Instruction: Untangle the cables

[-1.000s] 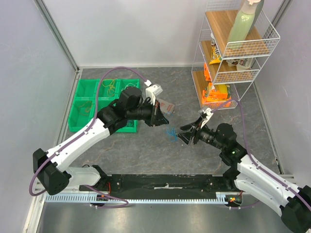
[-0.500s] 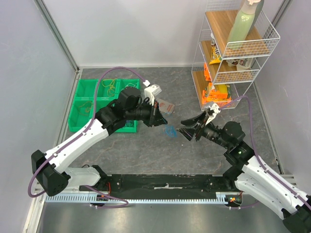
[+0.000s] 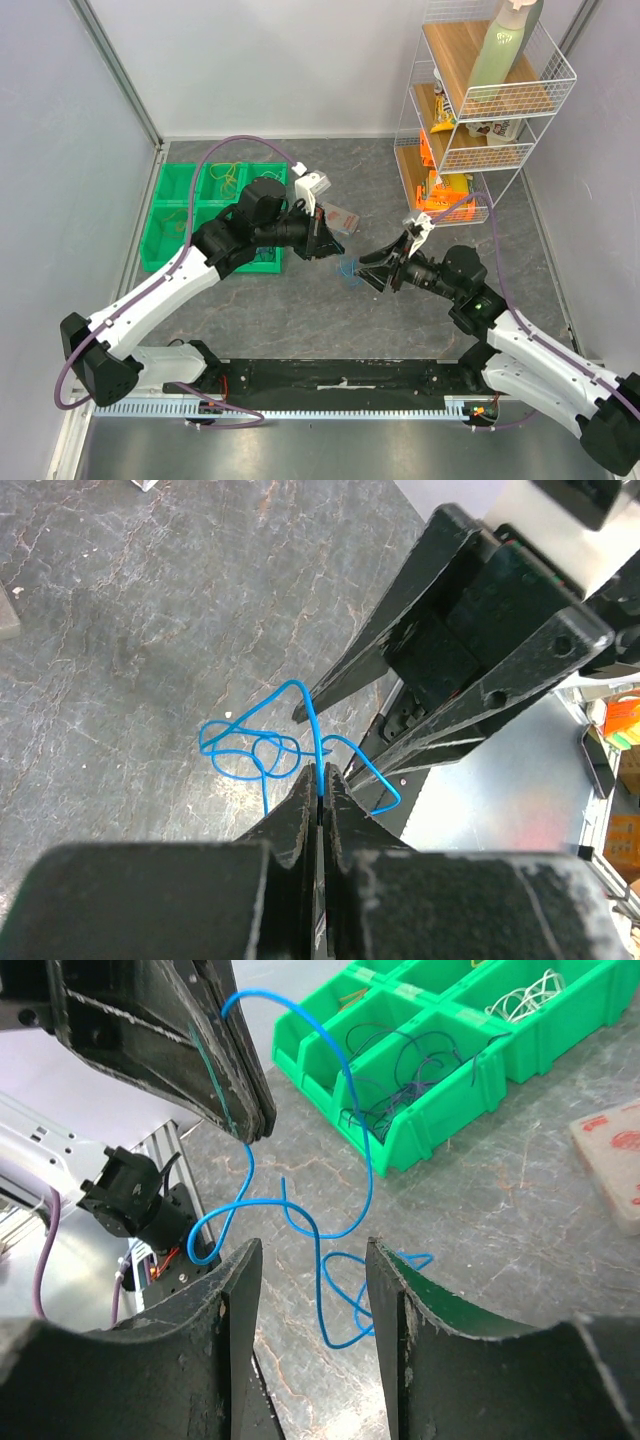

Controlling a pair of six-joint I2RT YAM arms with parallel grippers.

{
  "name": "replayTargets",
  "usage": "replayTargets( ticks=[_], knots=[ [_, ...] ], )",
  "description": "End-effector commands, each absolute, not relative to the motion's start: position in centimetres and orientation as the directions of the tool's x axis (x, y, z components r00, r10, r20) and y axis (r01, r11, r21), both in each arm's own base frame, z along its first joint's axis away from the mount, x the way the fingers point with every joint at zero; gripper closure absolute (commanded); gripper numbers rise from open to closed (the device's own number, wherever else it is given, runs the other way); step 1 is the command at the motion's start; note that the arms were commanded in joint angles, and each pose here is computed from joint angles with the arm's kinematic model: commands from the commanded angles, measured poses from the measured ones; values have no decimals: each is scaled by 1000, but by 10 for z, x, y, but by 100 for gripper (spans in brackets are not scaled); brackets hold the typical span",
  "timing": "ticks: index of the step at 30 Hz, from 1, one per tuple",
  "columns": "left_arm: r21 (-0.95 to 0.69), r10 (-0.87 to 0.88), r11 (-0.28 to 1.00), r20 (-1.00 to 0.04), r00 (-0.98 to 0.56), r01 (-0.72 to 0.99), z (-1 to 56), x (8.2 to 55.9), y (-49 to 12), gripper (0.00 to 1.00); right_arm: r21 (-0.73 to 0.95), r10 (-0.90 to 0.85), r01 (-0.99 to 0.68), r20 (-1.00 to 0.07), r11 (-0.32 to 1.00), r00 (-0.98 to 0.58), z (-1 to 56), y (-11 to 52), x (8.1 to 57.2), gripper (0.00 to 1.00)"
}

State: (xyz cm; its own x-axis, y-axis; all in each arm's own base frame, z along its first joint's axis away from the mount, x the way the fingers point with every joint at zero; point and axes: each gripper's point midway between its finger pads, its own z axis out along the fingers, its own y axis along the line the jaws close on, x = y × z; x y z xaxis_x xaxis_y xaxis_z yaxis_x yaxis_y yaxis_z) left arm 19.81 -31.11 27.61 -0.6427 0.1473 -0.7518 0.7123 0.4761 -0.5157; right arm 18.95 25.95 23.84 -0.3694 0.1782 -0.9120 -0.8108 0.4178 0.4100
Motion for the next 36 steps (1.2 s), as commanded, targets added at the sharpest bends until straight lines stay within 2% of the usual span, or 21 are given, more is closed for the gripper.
replayTargets(
  ticks=[1, 4, 8, 11, 16, 20, 26, 36],
  knots=[
    [-499, 118, 401, -803, -584, 768, 310, 190, -315, 98, 414, 210, -835, -909, 363, -359, 246, 270, 185, 47],
    [-506, 112, 378, -806, -581, 775, 316, 188, -316, 98, 435, 229, -832, -898, 343, -375, 247, 276, 185, 49],
    [-491, 96, 376, -823, -560, 786, 327, 188, -314, 98, 470, 230, -804, -882, 365, -411, 234, 282, 191, 65],
    [-465, 60, 388, -849, -525, 796, 344, 189, -308, 98, 495, 239, -785, -869, 373, -434, 223, 283, 191, 72],
    [-406, -41, 410, -903, -428, 817, 389, 192, -296, 98, 569, 277, -756, -821, 324, -499, 207, 288, 185, 81],
    [-327, -107, 468, -943, -315, 821, 430, 198, -280, 98, 625, 267, -695, -780, 355, -565, 170, 286, 183, 86],
    [-243, -181, 545, -969, -170, 802, 488, 200, -252, 98, 657, 217, -600, -736, 456, -641, 112, 274, 181, 86],
    [-162, -260, 657, -965, 19, 736, 554, 192, -204, 98, 661, 177, -577, -717, 480, -674, 91, 272, 176, 87]
  ],
)
